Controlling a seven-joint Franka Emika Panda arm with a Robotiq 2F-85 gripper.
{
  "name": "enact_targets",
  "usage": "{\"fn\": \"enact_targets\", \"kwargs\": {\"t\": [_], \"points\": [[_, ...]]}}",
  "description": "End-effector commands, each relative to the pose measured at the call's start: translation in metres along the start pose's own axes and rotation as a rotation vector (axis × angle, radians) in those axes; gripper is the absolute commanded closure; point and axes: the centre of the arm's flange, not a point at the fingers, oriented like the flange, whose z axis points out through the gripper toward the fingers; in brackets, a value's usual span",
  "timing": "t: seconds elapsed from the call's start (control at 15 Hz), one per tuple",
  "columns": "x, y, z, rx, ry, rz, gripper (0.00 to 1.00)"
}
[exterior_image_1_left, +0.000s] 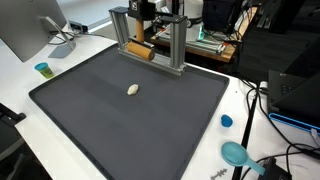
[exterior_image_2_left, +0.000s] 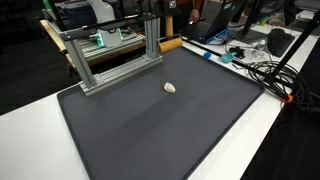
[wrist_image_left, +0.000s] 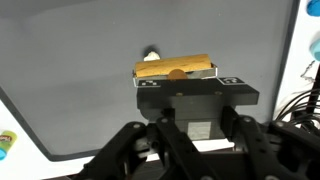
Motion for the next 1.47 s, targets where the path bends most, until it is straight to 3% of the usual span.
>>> {"fn": "enact_targets", "kwargs": {"t": [0.0, 0.2, 0.47, 0.53, 0.67, 0.73, 1.4], "points": [[0.033, -0.013, 0.025, 0.012, 0.021, 0.008, 0.78], [0.068, -0.016, 0.054, 0.000, 0.012, -0.003, 0.78], [0.098, -0.002, 0.086, 0.049, -0.105, 0.038, 0.78], [0.067, -0.002, 0.088, 0.013, -0.061, 0.028, 0.53], [0.079, 0.001, 0.100, 0.024, -0.093, 0.036, 0.53], [0.081, 0.000, 0.102, 0.009, -0.082, 0.032, 0.78], [0.078, 0.023, 0.144, -0.061, -0.154, 0.037, 0.78]]}}
